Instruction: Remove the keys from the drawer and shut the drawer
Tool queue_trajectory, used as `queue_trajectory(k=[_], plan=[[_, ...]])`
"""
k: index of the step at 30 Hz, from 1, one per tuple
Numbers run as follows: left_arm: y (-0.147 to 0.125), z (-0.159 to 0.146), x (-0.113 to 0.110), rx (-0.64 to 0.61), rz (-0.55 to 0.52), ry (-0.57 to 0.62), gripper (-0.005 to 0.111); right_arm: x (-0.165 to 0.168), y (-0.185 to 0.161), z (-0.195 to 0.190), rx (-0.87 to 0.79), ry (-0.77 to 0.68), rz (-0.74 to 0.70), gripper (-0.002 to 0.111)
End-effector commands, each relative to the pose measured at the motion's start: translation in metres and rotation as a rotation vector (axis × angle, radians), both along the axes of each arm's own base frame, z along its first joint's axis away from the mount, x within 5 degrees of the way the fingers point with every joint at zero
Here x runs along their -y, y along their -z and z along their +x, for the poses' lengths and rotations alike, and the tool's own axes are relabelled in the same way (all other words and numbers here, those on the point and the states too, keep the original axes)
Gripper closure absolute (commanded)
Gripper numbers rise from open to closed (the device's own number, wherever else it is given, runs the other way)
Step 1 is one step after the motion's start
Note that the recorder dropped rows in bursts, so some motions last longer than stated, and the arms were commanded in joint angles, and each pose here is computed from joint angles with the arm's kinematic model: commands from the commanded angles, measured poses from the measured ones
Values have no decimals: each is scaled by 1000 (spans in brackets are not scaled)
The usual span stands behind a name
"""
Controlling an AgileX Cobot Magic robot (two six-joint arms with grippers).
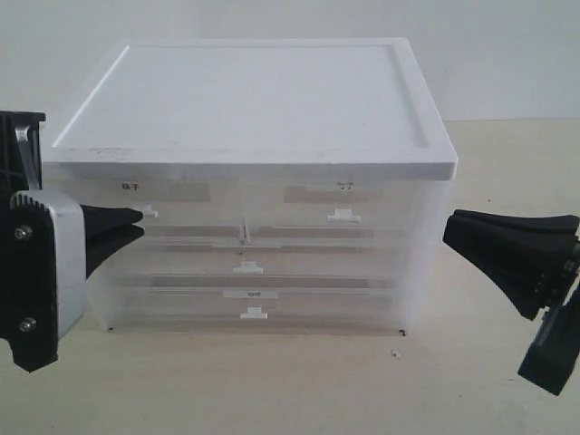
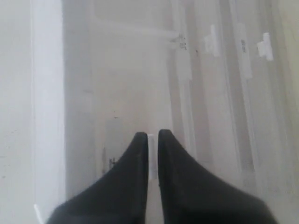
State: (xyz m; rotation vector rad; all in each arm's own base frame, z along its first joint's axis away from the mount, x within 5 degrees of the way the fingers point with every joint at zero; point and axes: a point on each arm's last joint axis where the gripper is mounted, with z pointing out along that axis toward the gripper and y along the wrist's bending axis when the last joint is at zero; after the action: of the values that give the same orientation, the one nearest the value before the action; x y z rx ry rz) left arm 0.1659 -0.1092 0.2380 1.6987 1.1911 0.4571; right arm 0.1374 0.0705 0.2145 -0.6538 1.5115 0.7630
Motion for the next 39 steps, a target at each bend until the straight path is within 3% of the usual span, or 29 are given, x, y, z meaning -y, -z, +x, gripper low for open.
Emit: queue_trajectory(k=[1,3,6,8,10,20,26,28,32,39], plan=[[6,8,7,-24,-8,3,102,-1,-1,0,9,-8,-6,108],[12,10,9,-26,39,23,100,-1,-1,0,8,-7,-7,108],[15,11,9,-29,67,32,86,-1,-1,0,8,-7,-7,108],[10,11,10,11,37,38,76,-1,-1,0,8,-7,-7,108],[4,11,10,34,-8,29,72,-1,-1,0,8,-7,-7,108],[11,27,-4,98,65,-32,72,-1,-1,0,8,-7,-7,108],[17,34,-2,116,80,-22,74,-1,-1,0,8,-9,-9,108],[20,36,-1,140,130,6,78,-1,-1,0,8,-9,-9,108],[26,40,1,177,210,51,101,-1,-1,0,8,-9,-9,108],[26,43,-1,179,180,-11,102,-1,-1,0,8,-9,-9,108]])
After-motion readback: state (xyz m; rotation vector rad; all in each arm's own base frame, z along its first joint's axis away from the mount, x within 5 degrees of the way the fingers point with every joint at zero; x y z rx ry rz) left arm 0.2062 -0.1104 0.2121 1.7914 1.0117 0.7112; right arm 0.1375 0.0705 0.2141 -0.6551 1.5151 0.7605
